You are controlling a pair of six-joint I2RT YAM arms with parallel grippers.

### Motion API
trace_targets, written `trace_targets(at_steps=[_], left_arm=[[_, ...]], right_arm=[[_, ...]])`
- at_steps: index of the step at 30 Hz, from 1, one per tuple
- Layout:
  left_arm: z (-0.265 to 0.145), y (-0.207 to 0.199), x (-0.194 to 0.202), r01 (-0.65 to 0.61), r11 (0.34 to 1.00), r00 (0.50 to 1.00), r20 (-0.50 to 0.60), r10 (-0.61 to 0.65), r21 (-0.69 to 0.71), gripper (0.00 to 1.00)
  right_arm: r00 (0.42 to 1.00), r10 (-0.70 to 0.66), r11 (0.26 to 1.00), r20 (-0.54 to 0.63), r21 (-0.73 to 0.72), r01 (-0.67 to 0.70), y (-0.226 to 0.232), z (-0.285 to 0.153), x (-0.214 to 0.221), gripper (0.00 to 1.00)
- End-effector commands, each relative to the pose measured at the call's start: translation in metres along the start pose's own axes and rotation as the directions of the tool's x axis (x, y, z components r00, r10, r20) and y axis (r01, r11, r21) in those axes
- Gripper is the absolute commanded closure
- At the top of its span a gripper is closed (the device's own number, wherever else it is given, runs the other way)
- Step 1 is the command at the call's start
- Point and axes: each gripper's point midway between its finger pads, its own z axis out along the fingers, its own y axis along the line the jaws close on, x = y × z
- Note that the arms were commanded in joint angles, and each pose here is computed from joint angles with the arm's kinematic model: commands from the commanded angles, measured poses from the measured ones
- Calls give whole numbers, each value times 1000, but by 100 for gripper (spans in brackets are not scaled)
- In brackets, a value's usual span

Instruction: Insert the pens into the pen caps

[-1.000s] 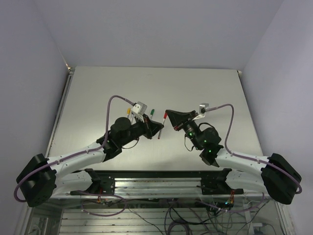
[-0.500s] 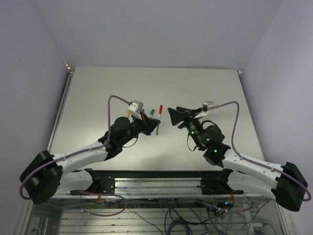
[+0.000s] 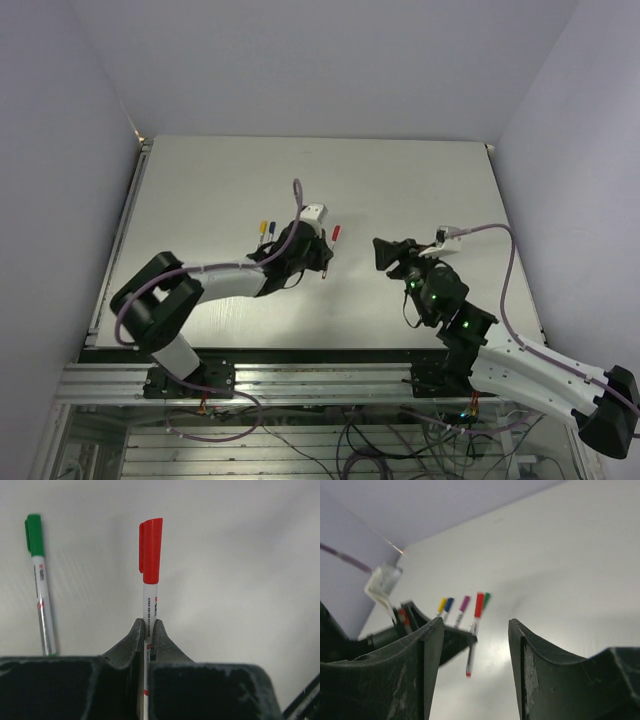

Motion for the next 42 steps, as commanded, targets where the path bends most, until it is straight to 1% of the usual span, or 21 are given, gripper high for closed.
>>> trace_targets(at_steps=[1, 2, 6, 11, 18, 22, 26, 30, 35, 40, 42], left_arm=[[27, 14, -6, -58, 991, 997, -53, 51, -122, 93], [34, 14, -12, -63, 988, 997, -61, 55, -139, 93], [57, 30, 4, -94, 973, 986, -158, 61, -210, 93], [71, 44, 18, -88, 965, 975, -219, 33, -246, 93], [75, 59, 30, -76, 957, 969, -246, 6, -278, 90], [76, 68, 33, -72, 950, 968, -251, -6, -302, 85], [77, 70, 30, -61, 950, 970, -241, -16, -307, 78], [76, 66, 19, -63, 953, 975, -224, -6, -297, 67], [69, 51, -14, -68, 961, 985, -168, 23, -268, 60], [55, 36, -48, -78, 967, 992, -113, 52, -242, 57], [46, 30, -58, -80, 971, 994, -90, 61, -223, 59]], right_arm=[[997, 13, 994, -71, 107, -5, -38, -17, 27, 46], [997, 14, 994, -81, 111, -5, -40, -19, 29, 45], [994, 0, 987, -109, 158, 17, -51, -24, 33, 44], [990, -19, 974, -142, 221, 50, -61, -26, 38, 44], [990, -11, 967, -139, 251, 46, -68, -26, 42, 44], [989, -16, 967, -145, 250, 53, -70, -26, 45, 44], [989, -23, 966, -148, 253, 60, -69, -25, 45, 44], [989, -29, 962, -147, 263, 68, -71, -24, 46, 44], [992, -33, 954, -123, 292, 68, -73, -24, 35, 42], [996, -37, 944, -78, 324, 60, -74, -27, 17, 38], [997, -54, 939, -64, 337, 72, -76, -28, 8, 37]])
